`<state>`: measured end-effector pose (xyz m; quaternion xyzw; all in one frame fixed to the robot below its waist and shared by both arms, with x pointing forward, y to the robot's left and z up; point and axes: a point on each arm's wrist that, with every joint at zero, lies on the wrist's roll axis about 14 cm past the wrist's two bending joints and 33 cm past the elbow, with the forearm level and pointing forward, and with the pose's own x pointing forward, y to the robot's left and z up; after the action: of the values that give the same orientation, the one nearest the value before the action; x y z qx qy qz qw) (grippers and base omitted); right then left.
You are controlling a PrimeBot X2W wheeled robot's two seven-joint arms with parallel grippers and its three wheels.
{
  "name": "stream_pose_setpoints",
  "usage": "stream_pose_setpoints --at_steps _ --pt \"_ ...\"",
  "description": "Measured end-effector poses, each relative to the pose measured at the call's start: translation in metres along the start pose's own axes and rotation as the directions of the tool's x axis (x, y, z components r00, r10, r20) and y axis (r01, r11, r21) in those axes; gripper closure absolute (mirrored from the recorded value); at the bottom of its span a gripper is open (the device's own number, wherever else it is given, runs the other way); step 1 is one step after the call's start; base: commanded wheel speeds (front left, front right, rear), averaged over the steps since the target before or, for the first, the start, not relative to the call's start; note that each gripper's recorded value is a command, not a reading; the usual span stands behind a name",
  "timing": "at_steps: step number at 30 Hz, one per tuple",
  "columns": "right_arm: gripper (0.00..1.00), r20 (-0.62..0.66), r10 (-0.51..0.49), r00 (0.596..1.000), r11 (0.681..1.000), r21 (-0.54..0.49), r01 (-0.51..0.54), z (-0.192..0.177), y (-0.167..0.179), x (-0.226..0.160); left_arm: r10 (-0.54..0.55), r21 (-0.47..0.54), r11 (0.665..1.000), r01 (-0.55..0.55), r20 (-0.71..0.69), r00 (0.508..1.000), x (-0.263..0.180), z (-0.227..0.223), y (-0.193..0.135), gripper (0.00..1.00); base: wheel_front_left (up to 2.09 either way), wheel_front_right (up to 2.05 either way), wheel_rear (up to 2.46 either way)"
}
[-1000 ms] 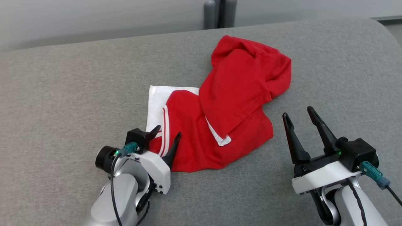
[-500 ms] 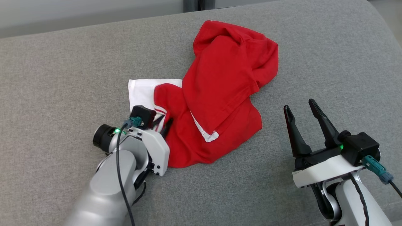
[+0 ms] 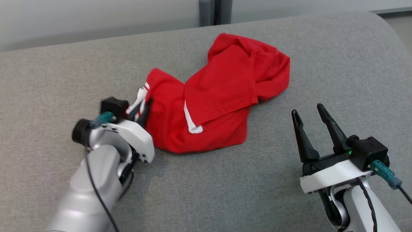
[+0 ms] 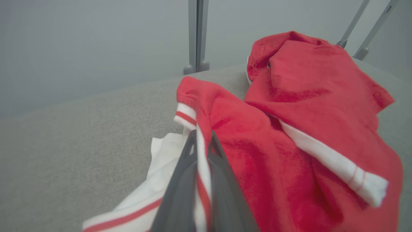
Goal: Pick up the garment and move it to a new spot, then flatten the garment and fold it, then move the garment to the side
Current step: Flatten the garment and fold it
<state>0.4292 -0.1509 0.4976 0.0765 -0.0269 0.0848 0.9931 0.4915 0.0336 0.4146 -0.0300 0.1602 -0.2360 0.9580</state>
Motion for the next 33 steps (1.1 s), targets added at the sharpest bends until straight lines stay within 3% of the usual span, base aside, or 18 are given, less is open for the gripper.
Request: stream_pose_setpoints --at_steps 6,9,11,16,21,28,33 --pt "0.00 0.023 0.032 0.999 0.999 0.004 -0.032 0.009 0.013 -0.001 0.136 0.001 0.990 -0.141 0.237 0.962 -0.022 0.083 0.057 1.00 0.00 0.00 0.00" --pt "0.00 0.037 0.048 0.998 0.999 0.007 -0.048 0.014 0.020 -0.002 0.187 0.012 0.978 -0.208 0.388 0.902 -0.044 0.139 0.081 1.00 0.00 0.00 0.00" --pt "0.00 0.048 0.063 0.997 0.998 0.009 -0.064 0.018 0.026 -0.002 0.216 0.024 0.964 -0.264 0.506 0.835 -0.072 0.182 0.098 1.00 0.00 0.00 0.00" --pt "0.00 0.056 0.083 0.995 0.996 0.013 -0.084 0.020 0.034 0.000 0.279 0.040 0.922 -0.385 0.618 0.735 -0.120 0.228 0.136 1.00 0.00 0.00 0.00" --pt "0.00 0.050 0.097 0.994 0.995 0.019 -0.098 0.017 0.039 0.003 0.321 0.044 0.882 -0.469 0.673 0.666 -0.153 0.263 0.165 1.00 0.00 0.00 0.00" --pt "0.00 0.030 0.109 0.994 0.994 0.023 -0.110 0.009 0.042 0.008 0.399 0.003 0.840 -0.543 0.675 0.620 -0.180 0.277 0.202 1.00 0.00 0.00 0.00" --pt "0.00 0.016 0.115 0.993 0.993 0.019 -0.116 0.003 0.041 0.011 0.425 0.038 0.832 -0.553 0.596 0.682 -0.170 0.254 0.214 1.00 0.00 0.00 0.00"
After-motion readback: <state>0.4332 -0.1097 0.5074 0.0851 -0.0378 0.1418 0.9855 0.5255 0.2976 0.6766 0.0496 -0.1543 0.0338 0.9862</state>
